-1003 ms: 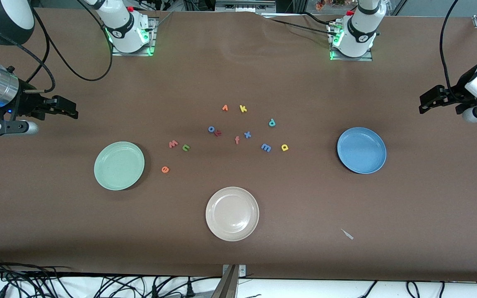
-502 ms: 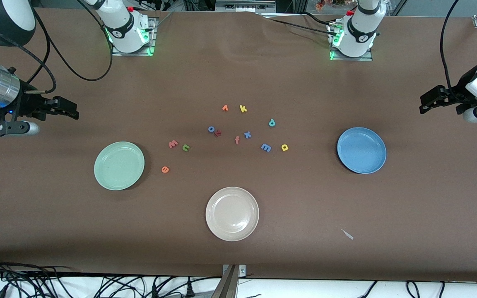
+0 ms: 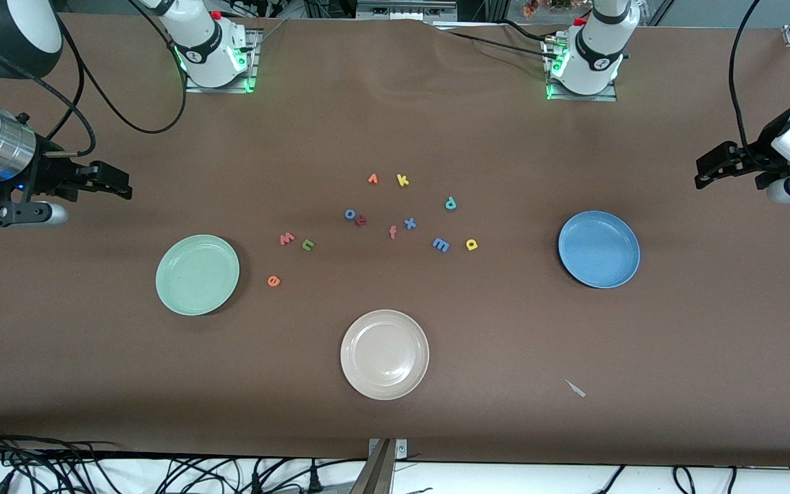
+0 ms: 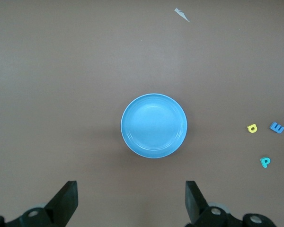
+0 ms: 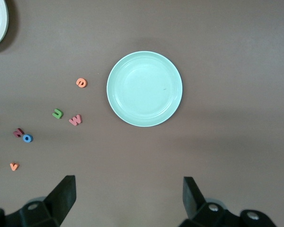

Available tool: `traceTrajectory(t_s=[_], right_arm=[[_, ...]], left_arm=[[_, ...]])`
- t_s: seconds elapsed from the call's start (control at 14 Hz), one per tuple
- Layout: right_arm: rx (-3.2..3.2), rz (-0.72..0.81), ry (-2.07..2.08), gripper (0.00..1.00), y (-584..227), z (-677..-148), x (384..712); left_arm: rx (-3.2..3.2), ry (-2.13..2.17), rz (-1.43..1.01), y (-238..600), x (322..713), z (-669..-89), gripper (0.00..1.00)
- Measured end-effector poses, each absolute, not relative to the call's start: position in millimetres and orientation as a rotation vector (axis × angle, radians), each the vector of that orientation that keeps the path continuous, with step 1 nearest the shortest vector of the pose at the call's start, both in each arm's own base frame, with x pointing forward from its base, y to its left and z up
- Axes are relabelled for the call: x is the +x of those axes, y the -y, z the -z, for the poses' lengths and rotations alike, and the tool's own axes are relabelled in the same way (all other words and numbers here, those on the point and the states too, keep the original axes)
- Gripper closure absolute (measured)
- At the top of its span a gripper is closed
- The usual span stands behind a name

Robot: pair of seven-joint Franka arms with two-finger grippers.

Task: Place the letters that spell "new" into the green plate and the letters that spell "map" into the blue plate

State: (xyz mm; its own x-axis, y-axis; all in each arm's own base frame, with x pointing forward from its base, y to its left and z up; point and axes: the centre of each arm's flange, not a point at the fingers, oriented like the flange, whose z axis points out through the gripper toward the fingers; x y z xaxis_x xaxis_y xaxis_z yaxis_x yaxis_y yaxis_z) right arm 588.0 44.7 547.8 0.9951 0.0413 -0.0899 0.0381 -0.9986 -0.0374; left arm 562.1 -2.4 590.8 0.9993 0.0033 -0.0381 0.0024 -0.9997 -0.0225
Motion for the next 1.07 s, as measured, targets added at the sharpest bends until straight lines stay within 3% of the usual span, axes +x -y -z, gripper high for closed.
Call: traceTrajectory(t_s=[1.07], right_arm=[[-3.104, -0.103, 0.064, 0.0, -45, -563, 582]], left_arm=[[-3.119, 0.006, -0.059, 2, 562, -591, 0.0]])
